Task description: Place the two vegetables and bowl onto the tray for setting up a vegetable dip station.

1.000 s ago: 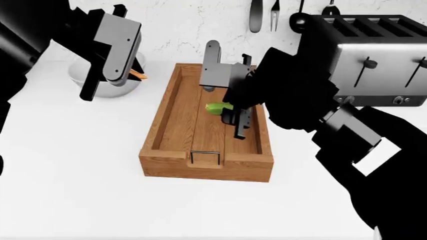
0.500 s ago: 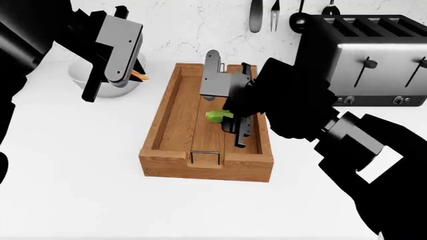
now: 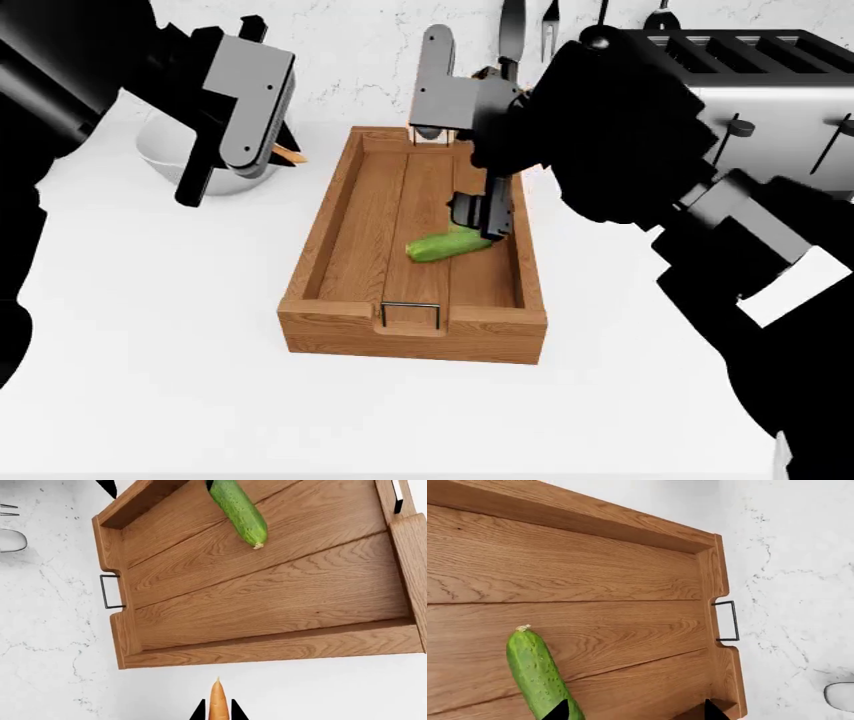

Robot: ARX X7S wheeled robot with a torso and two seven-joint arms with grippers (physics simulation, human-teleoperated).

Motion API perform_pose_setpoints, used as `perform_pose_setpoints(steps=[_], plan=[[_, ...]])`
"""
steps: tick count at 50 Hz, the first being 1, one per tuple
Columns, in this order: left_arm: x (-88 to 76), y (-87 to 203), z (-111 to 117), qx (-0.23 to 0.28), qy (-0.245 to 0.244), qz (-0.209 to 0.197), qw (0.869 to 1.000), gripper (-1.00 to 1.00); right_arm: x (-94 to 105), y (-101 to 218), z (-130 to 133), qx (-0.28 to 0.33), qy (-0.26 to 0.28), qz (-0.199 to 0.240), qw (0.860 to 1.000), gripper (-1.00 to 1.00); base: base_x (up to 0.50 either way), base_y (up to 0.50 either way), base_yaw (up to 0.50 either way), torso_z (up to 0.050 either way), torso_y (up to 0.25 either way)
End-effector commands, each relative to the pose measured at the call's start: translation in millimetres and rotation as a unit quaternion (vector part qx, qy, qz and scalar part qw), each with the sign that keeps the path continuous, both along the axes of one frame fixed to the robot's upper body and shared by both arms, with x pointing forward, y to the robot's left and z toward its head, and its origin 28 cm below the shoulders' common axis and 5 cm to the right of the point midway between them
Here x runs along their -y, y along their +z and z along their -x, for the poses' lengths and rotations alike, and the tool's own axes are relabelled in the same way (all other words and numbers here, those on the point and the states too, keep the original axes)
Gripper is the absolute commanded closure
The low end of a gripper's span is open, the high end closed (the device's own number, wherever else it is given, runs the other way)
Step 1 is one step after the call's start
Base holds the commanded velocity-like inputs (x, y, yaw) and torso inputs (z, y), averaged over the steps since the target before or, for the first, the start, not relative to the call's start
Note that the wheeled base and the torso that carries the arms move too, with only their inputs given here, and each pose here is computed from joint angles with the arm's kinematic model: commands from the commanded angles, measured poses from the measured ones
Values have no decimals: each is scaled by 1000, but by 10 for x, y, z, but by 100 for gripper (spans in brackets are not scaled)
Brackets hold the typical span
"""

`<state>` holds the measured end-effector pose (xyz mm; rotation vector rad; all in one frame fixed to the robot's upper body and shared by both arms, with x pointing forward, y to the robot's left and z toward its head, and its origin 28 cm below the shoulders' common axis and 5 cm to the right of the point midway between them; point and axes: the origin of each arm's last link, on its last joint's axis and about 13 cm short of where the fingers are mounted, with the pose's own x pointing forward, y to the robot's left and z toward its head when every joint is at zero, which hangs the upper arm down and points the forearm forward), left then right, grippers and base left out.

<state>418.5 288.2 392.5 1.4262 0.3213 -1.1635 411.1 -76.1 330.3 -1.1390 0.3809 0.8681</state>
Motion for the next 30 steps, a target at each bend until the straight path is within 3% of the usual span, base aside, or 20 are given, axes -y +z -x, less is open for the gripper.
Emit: perform_pose_setpoints(steps=[1, 10, 23, 30], plan=[[152, -159, -66, -6, -22, 30, 999, 100, 169, 381, 24, 45, -25, 0, 999, -100, 0, 0, 0, 0, 0], [422, -340, -140, -21, -51, 63, 997, 100, 462, 672, 116, 87, -72, -7, 994, -100, 0, 0, 0, 0, 0], [681, -577, -206, -69, -45, 68, 994, 100, 707, 637, 147, 103, -108, -12, 989, -100, 0, 0, 0, 0, 0], [820, -632, -219, -88, -51, 103, 989, 100, 788, 558, 139, 103, -117, -16, 988, -100, 0, 0, 0, 0, 0]])
